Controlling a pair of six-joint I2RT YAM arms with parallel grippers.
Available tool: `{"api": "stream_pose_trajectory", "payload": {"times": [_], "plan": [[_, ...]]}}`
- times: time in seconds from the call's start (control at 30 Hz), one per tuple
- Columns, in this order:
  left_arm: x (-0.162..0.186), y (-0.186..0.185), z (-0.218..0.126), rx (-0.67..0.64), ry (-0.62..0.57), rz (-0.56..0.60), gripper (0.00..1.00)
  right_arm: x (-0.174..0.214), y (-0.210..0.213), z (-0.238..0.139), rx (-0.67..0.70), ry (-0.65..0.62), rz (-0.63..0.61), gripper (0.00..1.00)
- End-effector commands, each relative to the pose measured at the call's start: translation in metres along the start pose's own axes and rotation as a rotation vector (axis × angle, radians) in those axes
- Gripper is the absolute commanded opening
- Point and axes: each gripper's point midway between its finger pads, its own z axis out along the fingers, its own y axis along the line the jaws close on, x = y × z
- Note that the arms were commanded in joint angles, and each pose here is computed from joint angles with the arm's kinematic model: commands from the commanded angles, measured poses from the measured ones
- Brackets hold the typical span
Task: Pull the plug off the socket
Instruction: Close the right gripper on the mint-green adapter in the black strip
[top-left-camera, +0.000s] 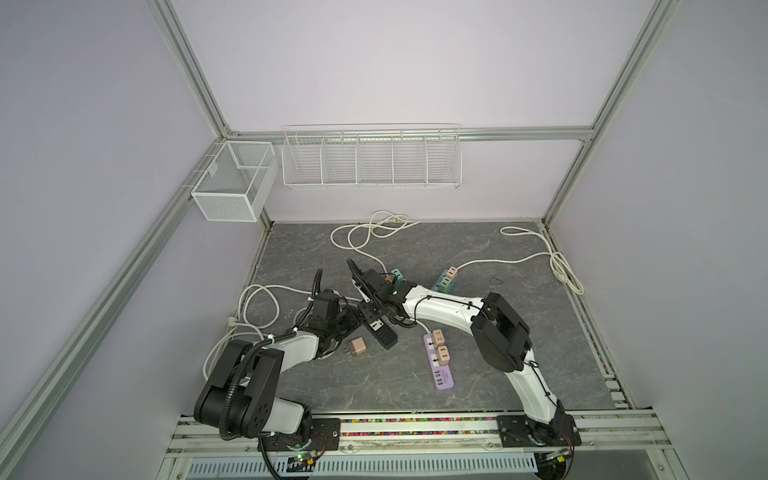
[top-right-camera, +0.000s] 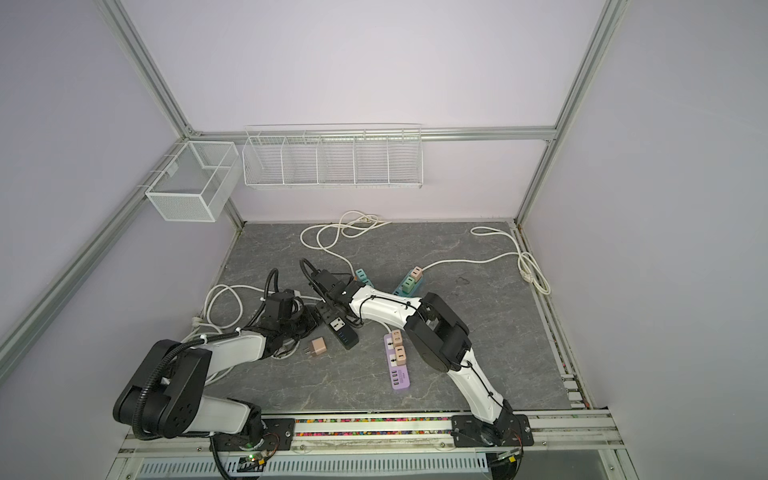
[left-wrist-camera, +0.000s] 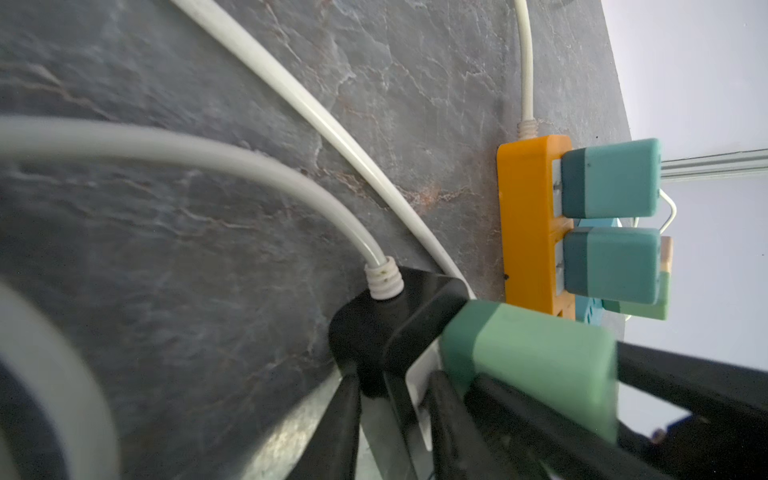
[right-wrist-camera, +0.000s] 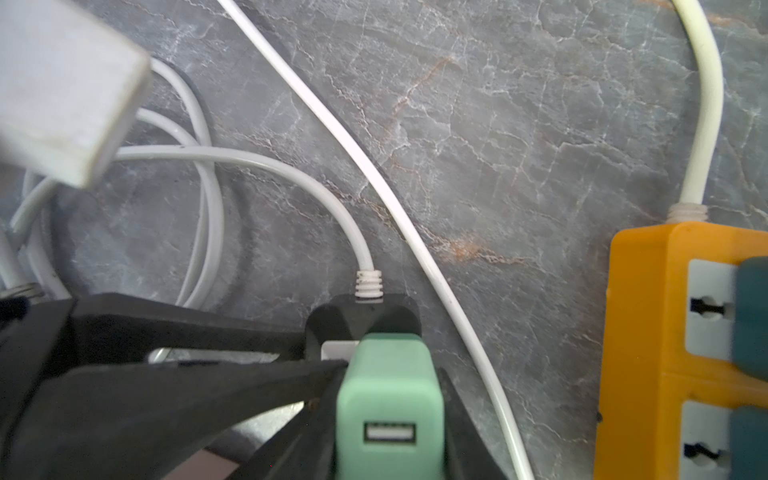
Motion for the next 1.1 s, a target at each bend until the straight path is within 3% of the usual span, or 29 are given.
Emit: {"api": "stream_pose_trajectory", "payload": {"times": [0.0, 0.27, 0.57, 0.8, 1.07], "plan": [[0.051, 0.06, 0.001, -0.219, 0.168, -0.066, 0.29, -0.008, 0.012, -0.017, -0.033, -0.024, -0.014, 0.22], [0.055, 0.067, 0.004, -0.247, 0.182, -0.074, 0.28, -0.017, -0.006, -0.024, -0.031, -0.049, 0.059, 0.22], [0.054, 0.068, 0.005, -0.253, 0.181, -0.077, 0.26, -0.01, 0.022, -0.019, -0.035, -0.032, -0.017, 0.22], [0.057, 0.068, 0.007, -0.25, 0.193, -0.08, 0.25, -0.013, -0.002, -0.021, -0.057, -0.036, 0.08, 0.22], [0.055, 0.07, 0.004, -0.273, 0.177, -0.074, 0.24, -0.01, 0.023, -0.019, -0.048, -0.028, 0.001, 0.22]]}}
